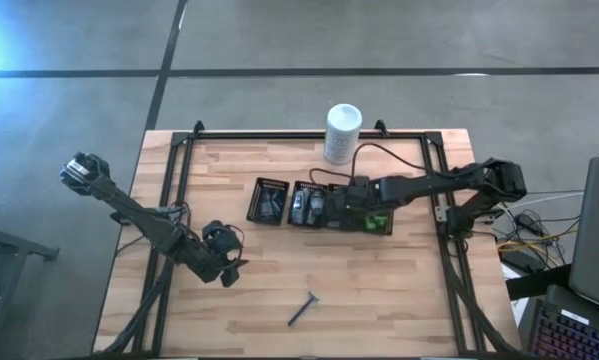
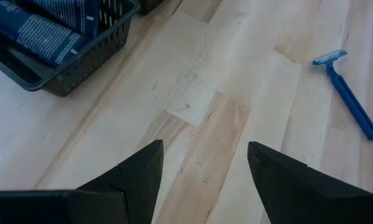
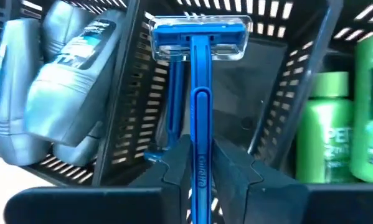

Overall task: Pick & Place Travel size toiletries
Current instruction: Put the blue razor into the middle right black bin

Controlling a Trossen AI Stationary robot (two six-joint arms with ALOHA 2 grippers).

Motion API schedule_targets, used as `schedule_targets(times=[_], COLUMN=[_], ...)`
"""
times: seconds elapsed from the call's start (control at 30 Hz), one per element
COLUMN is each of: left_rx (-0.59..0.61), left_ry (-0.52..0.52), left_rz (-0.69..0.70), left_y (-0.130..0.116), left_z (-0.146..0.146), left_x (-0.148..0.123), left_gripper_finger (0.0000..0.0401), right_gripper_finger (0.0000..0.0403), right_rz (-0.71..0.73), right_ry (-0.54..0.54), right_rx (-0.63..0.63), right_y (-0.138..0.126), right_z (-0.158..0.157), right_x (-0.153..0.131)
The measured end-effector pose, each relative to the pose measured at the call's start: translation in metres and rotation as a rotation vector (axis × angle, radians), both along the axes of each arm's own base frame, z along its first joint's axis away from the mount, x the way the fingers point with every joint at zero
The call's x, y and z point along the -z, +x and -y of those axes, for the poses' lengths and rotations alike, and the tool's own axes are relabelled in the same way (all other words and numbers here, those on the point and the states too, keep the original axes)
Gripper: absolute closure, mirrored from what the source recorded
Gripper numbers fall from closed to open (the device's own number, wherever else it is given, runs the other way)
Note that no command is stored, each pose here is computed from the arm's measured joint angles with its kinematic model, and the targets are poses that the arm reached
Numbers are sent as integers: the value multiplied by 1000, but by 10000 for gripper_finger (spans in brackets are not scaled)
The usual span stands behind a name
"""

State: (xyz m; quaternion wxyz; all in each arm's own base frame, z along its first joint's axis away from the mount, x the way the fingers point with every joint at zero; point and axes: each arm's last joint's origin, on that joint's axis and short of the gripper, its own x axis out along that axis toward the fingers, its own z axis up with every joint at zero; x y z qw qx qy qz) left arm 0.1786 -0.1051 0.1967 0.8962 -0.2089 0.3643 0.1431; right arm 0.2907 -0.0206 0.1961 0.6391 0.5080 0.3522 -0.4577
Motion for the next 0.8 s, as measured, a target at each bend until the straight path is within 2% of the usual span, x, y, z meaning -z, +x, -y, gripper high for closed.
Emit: schedule_targets(times=[0.2, 0.33, 0.43, 0.57, 0.8], left_rx=[0, 0, 1, 1, 11], left_ry=[-4, -6, -6, -7, -13], left_rz=[4, 6, 6, 6, -1], left_y=[0, 1, 0, 0, 0], left_z=[0, 0, 0, 0, 1], left_x=[0, 0, 0, 0, 0], left_gripper_finger=[162, 162, 162, 162, 162], right_gripper_finger=[322, 283, 248, 208, 179], right_rz=[-2, -5, -2, 18, 96], right_ry=[-9, -25, -54, -121, -278], right_rx=[27, 23, -35, -261, -884], right_y=[-4, -4, -1, 8, 16], right_z=[0, -2, -8, -31, -102], right_x=[9, 9, 5, -9, -31])
